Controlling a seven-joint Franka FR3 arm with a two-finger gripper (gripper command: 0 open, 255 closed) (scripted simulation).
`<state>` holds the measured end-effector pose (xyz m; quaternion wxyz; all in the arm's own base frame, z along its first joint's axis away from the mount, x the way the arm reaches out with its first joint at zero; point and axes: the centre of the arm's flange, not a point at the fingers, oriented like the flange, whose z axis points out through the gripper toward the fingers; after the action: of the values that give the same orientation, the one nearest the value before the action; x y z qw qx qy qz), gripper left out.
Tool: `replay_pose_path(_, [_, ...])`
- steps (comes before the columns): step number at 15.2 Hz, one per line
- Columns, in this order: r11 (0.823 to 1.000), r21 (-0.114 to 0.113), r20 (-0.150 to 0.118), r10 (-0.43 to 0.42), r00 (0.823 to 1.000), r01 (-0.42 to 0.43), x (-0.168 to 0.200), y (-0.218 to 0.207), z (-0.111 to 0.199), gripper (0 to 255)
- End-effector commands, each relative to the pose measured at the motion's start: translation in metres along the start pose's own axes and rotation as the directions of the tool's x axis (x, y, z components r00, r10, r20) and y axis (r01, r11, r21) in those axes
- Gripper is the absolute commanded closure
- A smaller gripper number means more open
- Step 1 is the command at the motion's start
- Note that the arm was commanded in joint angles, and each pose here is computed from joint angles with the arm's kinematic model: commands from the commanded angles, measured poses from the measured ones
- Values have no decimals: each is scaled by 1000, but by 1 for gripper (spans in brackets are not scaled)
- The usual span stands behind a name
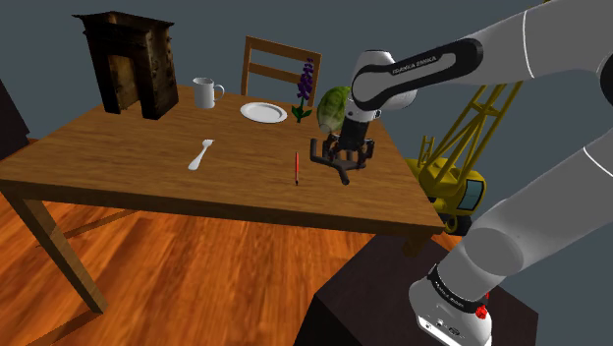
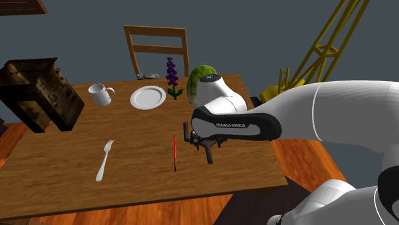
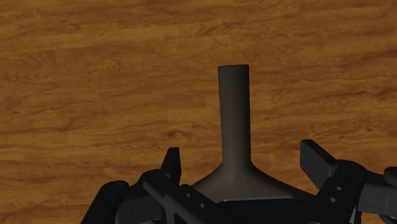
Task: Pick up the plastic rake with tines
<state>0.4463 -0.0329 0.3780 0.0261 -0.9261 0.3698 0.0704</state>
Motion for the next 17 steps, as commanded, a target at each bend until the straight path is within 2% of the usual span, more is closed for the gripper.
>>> replay_pose_path(1, [1000, 0, 0, 1, 1000, -1, 2, 0, 14, 0])
replay_pose_path(3, [1000, 0, 0, 1, 1000, -1, 2, 0, 14, 0])
replay_pose_path(4, [1000, 0, 0, 1, 1000, -1, 2, 0, 14, 255])
replay_pose_path(13, [1000, 0, 0, 1, 1000, -1, 2, 0, 14, 255])
replay_pose_path(17, [1000, 0, 0, 1, 1000, -1, -1, 0, -7, 255])
